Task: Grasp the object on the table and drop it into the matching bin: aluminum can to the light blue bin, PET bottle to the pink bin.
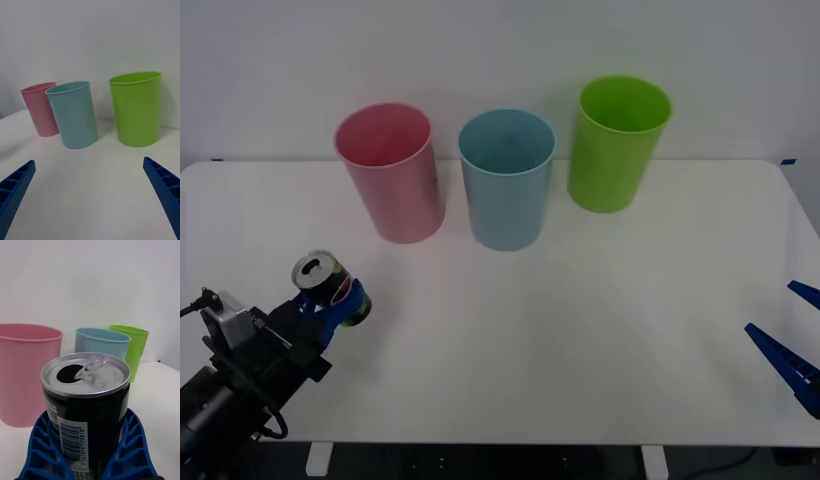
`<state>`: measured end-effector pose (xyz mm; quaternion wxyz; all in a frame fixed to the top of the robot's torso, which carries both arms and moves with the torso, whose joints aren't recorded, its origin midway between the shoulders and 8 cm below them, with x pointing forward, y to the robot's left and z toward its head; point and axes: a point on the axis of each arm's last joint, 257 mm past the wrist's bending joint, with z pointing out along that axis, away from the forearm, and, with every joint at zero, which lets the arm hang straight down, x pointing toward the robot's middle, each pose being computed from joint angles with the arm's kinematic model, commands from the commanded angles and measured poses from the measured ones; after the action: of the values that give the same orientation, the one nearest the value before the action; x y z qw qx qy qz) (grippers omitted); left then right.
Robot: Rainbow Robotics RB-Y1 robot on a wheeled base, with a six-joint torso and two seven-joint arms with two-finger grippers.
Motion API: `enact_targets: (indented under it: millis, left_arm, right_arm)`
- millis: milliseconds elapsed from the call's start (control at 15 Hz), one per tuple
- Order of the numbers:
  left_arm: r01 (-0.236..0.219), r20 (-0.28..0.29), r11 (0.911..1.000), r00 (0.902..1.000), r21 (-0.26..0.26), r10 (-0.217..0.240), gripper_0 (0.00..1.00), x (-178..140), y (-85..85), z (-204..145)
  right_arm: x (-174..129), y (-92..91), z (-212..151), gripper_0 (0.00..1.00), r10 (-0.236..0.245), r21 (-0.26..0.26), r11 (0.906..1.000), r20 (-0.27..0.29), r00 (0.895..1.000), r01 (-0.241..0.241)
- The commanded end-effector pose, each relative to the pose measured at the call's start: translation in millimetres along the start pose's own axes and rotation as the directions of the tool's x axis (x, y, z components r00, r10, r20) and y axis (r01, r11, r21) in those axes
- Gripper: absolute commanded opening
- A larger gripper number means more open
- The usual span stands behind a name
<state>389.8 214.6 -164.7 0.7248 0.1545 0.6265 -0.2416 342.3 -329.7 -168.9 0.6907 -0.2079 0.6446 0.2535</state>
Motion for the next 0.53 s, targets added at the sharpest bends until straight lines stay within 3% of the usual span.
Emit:
enact_targets:
  millis: [67, 333, 533]
  left_arm:
    - [0.027, 0.044, 0.9992, 0.9986, 0.029, -0.028, 0.00, -27, -10.3, 16]
    - [0.069, 0.086, 0.9952, 0.9935, 0.069, -0.075, 0.00, -55, -19.6, 45]
    - [0.069, 0.132, 0.9941, 0.9880, 0.084, -0.080, 0.00, -75, -31.9, 84]
  right_arm:
    - [0, 0.0, 0, 1.00, 0.000, 0.000, 1.0000, 0.000, 1.000, 0.000]
    - [0, 0.0, 0, 1.00, 0.000, 0.000, 1.0000, 0.000, 1.000, 0.000]
    - [0, 0.0, 0, 1.00, 0.000, 0.000, 1.0000, 0.000, 1.000, 0.000]
